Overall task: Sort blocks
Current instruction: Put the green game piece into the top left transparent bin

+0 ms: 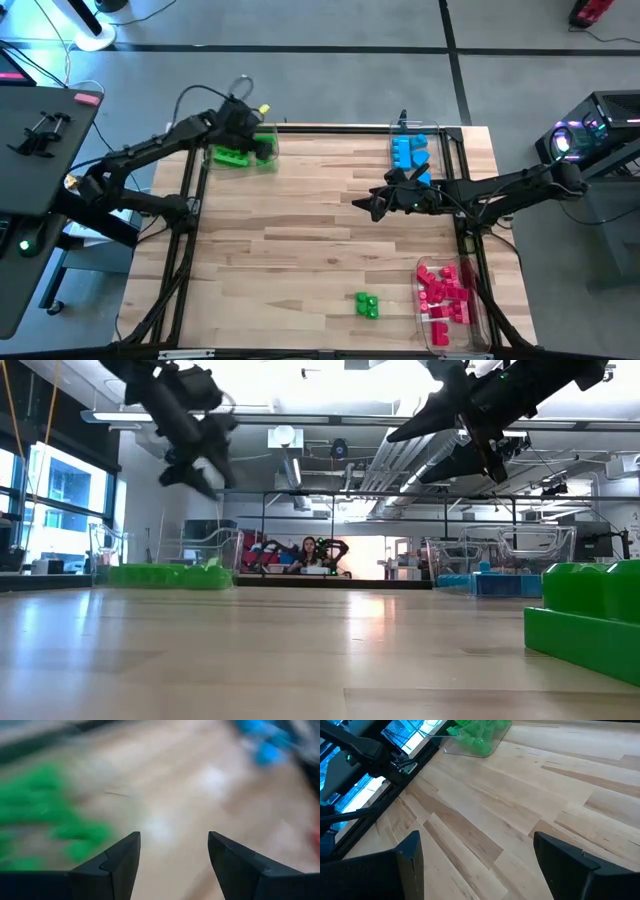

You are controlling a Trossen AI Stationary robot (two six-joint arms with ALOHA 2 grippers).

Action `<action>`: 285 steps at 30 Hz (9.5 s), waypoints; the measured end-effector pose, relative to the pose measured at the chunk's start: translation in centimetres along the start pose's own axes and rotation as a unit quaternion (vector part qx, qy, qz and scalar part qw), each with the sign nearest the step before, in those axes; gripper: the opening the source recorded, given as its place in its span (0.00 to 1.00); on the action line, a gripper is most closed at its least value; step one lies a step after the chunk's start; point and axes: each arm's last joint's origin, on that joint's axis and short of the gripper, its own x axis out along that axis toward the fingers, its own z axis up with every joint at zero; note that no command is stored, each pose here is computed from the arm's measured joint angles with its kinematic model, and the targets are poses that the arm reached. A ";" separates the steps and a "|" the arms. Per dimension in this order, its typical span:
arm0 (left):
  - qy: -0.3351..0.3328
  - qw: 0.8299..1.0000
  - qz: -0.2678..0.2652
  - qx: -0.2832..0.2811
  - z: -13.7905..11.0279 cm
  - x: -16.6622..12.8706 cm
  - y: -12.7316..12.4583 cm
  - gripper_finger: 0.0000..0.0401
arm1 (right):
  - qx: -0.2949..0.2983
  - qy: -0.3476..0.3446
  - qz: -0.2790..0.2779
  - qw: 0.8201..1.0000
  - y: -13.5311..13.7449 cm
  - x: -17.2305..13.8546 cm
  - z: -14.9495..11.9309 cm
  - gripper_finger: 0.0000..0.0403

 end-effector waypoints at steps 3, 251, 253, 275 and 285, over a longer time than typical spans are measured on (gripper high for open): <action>0.024 0.996 -0.063 0.056 -1.4 0.5 -3.5 0.54 | 0.001 0.022 0.022 1.000 0.2 0.0 -0.1 0.63; 0.033 0.963 -0.169 0.206 -10.5 4.3 -16.5 0.59 | -0.455 0.488 0.177 0.723 11.2 0.8 -18.5 0.00; 0.033 0.963 -0.172 0.204 -10.6 4.3 -16.6 0.59 | -0.458 0.488 0.211 0.713 11.9 1.0 -19.2 0.00; 0.021 0.951 -0.172 0.258 -10.8 -0.4 -15.4 0.59 | -0.548 0.290 0.048 0.783 9.9 11.1 -11.7 0.00; -0.010 0.957 -0.129 0.258 -10.5 -2.1 -14.4 0.59 | -0.509 0.238 0.114 0.819 11.8 9.5 -4.2 0.00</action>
